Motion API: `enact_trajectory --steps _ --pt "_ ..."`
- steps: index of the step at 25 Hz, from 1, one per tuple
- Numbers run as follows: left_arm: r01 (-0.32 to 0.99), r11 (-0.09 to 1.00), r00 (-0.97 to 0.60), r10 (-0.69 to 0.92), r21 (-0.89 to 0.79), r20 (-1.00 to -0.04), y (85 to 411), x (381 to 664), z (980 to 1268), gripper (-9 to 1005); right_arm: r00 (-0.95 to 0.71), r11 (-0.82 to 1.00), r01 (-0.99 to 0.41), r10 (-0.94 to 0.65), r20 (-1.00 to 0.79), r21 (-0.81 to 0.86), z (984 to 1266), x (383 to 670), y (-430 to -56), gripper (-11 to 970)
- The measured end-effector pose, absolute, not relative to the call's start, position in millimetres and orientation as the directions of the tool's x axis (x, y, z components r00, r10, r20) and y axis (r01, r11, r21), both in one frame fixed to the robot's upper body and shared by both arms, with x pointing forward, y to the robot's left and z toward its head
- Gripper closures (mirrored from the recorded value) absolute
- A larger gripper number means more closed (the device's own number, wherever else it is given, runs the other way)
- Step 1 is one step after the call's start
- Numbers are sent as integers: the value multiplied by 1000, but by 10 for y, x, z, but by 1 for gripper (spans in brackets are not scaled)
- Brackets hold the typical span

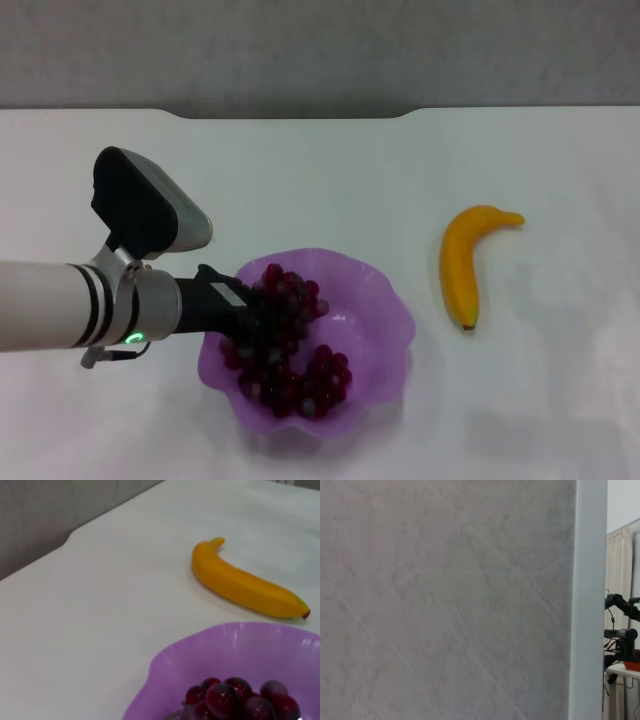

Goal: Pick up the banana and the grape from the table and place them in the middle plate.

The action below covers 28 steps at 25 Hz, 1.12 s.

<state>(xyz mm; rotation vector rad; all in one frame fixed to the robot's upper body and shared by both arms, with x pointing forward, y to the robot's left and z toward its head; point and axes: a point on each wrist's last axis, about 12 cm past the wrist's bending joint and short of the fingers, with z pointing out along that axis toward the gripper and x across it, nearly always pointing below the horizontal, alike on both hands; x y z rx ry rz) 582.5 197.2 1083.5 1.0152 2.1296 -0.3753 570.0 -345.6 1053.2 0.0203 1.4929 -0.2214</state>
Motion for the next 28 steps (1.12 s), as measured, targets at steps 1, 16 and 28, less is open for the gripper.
enact_trajectory --steps 1,16,28 --pt "762 646 -421 554 51 -718 1976 5830 10813 756 62 980 159 -134 -989 -123 10532 5700 -3456 67" --pt "752 659 -425 522 33 -739 1852 5857 10966 647 59 979 161 -134 -989 -123 10524 5689 -3464 68" --pt "719 679 -284 477 144 -832 1844 5822 11328 249 52 978 168 -135 -990 -124 10503 5653 -3494 68"
